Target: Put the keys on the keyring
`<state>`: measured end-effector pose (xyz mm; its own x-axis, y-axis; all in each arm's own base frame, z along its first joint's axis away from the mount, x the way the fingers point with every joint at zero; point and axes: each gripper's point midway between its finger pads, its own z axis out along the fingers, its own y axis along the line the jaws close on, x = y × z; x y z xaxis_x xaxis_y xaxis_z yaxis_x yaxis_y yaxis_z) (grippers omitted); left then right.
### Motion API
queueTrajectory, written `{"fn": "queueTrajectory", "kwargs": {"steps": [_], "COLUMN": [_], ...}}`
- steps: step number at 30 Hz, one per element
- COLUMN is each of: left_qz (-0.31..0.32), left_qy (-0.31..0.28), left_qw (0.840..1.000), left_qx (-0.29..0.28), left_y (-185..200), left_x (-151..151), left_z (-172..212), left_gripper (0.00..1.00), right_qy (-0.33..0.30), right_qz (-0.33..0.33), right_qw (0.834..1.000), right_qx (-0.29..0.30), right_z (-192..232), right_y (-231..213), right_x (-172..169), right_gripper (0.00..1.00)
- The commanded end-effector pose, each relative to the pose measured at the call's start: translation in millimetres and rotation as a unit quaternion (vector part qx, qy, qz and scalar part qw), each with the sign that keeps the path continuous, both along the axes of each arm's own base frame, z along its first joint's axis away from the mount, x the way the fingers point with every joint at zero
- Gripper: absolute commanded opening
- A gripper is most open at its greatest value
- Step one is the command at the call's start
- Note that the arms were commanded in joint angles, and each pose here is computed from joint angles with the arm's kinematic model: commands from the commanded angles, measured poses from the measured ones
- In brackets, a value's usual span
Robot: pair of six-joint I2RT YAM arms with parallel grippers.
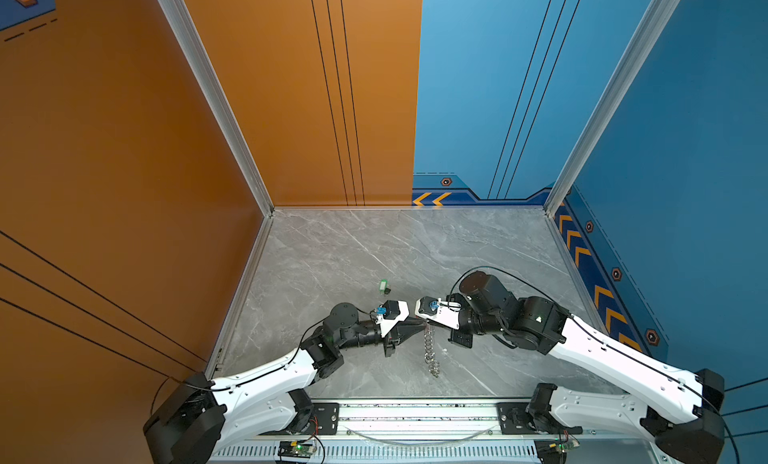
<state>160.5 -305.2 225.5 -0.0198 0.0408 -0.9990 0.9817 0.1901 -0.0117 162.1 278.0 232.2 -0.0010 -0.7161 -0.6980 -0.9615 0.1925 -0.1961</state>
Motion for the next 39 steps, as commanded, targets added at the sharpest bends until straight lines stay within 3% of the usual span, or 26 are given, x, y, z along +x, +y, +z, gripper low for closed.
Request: {"fn": "queueTrajectory", "kwargs": {"steps": [1,18,19,23,27,33,39], "left_qz": [-0.004,0.007,0.006,0.005,0.002,-0.01,-0.028], "left_qy": [-0.013,-0.01,-0.01,-0.014,-0.02,-0.029,-0.033], "left_qw": [1.0,1.0,1.0,1.0,0.999,0.999,0.997], "left_qx": [-0.02,-0.02,-0.019,-0.021,-0.026,-0.039,-0.061], "left_y": [-2,-2,-2,-1,0,0,0], "left_x": [2,8,7,7,5,-1,-7], "left_z": [18,18,17,20,23,32,41], "left_gripper": [0.13,0.02,0.01,0.0,0.0,0.0,0.0], "right_qy": [-0.014,-0.01,-0.012,-0.024,-0.034,-0.017,0.03], "right_qz": [0.019,0.012,0.008,-0.005,-0.029,-0.005,0.023], "right_qw": [0.999,0.999,0.999,0.996,0.984,0.972,0.971], "right_qx": [0.03,0.032,0.038,0.08,0.171,0.233,0.235], "right_z": [12,9,12,21,35,40,30], "right_y": [11,10,9,-3,-18,-13,-2], "right_x": [-1,3,4,8,15,9,1], "right_gripper": [0.0,0.0,0.02,0.28,0.44,0.41,0.26]}}
